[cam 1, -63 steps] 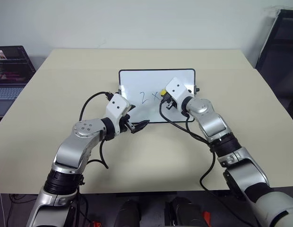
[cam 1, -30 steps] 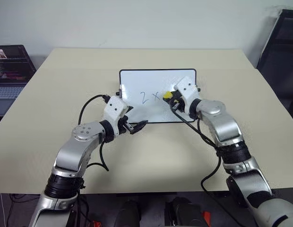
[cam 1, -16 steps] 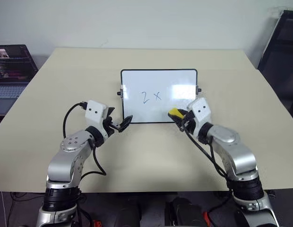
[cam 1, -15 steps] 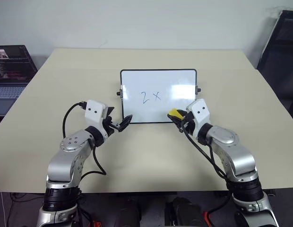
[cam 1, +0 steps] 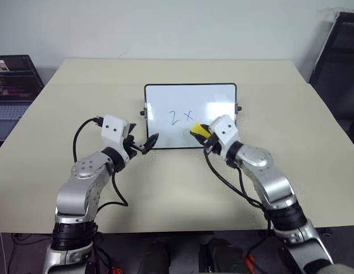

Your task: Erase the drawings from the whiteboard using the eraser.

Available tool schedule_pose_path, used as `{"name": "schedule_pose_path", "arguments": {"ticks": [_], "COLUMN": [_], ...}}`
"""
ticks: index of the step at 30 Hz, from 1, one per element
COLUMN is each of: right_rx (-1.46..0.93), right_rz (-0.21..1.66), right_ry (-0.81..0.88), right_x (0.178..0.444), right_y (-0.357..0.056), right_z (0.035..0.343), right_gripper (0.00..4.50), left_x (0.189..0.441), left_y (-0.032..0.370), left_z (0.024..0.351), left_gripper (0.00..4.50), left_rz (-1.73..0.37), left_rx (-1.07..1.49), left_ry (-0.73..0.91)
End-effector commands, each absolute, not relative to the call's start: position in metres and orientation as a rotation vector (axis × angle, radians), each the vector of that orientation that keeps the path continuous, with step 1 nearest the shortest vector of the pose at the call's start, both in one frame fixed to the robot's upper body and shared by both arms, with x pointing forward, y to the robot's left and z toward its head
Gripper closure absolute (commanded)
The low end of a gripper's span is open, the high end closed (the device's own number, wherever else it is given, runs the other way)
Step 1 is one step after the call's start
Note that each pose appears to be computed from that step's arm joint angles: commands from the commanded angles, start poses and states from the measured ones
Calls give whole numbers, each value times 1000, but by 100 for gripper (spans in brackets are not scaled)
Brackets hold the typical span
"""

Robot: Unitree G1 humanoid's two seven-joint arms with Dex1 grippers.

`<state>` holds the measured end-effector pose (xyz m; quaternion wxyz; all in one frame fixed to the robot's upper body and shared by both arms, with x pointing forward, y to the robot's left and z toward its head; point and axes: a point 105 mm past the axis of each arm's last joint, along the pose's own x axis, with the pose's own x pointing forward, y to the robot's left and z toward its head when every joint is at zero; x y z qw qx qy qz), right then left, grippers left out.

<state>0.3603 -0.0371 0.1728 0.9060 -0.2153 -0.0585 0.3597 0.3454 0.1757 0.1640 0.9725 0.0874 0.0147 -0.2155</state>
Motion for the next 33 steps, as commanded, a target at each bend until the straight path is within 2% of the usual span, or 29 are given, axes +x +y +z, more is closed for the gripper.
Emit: {"name": "schedule_pose_path", "arguments": {"ticks": [1,9,14,17,23,25,27,29,33], "right_rx": [-494,-579,-617,-667,-838,-878,-901,-905,-894], "right_rz": [744,684,647,682,876,881,805,692,648], "right_ry": [-194,-200,-192,-130,2,2,-53,-141,-203], "right_x": [372,411,426,429,407,406,415,428,436], "right_y": [-28,-22,-21,-21,-20,-21,-23,-26,-23], "right_z": [192,208,212,197,151,147,159,184,202], "right_gripper": [338,338,338,338,338,338,338,338,338], "left_x": [350,362,367,367,368,369,368,368,365], "left_y": [171,164,160,158,155,154,153,151,148], "left_z": [174,168,160,157,157,158,159,159,160], "left_gripper": [0,0,0,0,0,0,0,0,0], "left_rz": [-458,-527,-562,-581,-584,-584,-586,-588,-596], "left_rx": [221,273,284,286,288,288,288,289,290], "left_ry": [-5,53,64,64,57,53,51,50,51]}}
